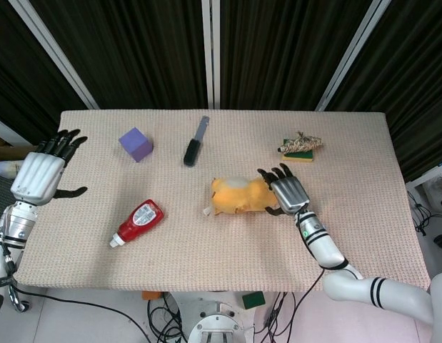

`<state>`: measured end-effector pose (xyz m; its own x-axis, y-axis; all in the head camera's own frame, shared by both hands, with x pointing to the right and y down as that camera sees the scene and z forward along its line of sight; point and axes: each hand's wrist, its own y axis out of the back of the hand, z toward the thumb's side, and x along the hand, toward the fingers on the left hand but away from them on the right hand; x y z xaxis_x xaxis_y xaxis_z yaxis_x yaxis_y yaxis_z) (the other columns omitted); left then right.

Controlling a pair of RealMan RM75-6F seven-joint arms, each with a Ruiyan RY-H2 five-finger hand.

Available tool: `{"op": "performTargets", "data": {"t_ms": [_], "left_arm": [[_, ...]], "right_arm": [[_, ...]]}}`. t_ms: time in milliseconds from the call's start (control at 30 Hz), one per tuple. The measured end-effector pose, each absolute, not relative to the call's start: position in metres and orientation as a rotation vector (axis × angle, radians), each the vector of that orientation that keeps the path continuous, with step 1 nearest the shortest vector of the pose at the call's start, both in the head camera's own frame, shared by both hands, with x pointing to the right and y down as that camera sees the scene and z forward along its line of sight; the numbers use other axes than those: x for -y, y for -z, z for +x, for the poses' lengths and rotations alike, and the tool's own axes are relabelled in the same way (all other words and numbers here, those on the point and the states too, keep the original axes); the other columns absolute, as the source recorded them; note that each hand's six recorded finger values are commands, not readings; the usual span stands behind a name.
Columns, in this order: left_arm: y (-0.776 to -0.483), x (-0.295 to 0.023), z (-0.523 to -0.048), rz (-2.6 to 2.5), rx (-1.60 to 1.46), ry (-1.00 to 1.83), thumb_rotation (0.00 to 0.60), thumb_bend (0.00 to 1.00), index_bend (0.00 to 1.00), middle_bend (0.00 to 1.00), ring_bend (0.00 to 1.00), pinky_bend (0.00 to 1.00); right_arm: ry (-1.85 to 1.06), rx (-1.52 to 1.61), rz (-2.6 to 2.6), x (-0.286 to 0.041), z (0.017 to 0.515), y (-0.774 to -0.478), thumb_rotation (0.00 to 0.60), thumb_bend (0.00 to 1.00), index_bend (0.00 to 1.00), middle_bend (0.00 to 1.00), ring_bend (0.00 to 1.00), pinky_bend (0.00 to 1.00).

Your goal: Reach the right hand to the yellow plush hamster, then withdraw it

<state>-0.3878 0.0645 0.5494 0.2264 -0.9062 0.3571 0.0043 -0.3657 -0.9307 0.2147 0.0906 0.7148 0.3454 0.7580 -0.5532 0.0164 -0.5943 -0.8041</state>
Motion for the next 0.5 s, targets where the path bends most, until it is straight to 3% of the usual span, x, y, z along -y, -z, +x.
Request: {"op": "performTargets", "data": {"t_ms": [133, 233, 367, 500], "left_arm": [[-0.55, -0.0655, -0.3884, -1.618, -0.868, 1.27, 0.553, 0.0, 0.11, 0.03, 0.03, 0.16], [-0.5503, -0.066, -0.3892, -1.618, -0.867, 1.271, 0.553, 0.0, 0.11, 0.03, 0.03, 0.16], [-0.5499, -0.0663, -0.3898, -1.618, -0.87, 1.269, 0.549, 0.0, 0.11, 0.04, 0.03, 0.16], [-0.5502, -0.0662, -0.3894, -1.619, -0.869, 1.267, 0.554, 0.0, 0.11, 0.03, 0.03, 0.16]], "right_arm": [[-1.305, 0.681, -1.867, -0.0915, 0.2144, -0.7197, 0.6, 0.32, 0.4, 0.4, 0.28, 0.06], [-1.313, 0.652, -1.897, -0.0952, 0.2137, -0.7219, 0.6, 0.25, 0.27, 0.3, 0.23, 0.04], [-1.33, 0.605, -1.93, -0.0987, 0.2168, -0.7223, 0.6, 0.19, 0.07, 0.13, 0.05, 0.0], [-1.329, 0.611, -1.941, -0.0988, 0.2169, -0.7217, 0.6, 0.18, 0.0, 0.05, 0.0, 0.0]]}}
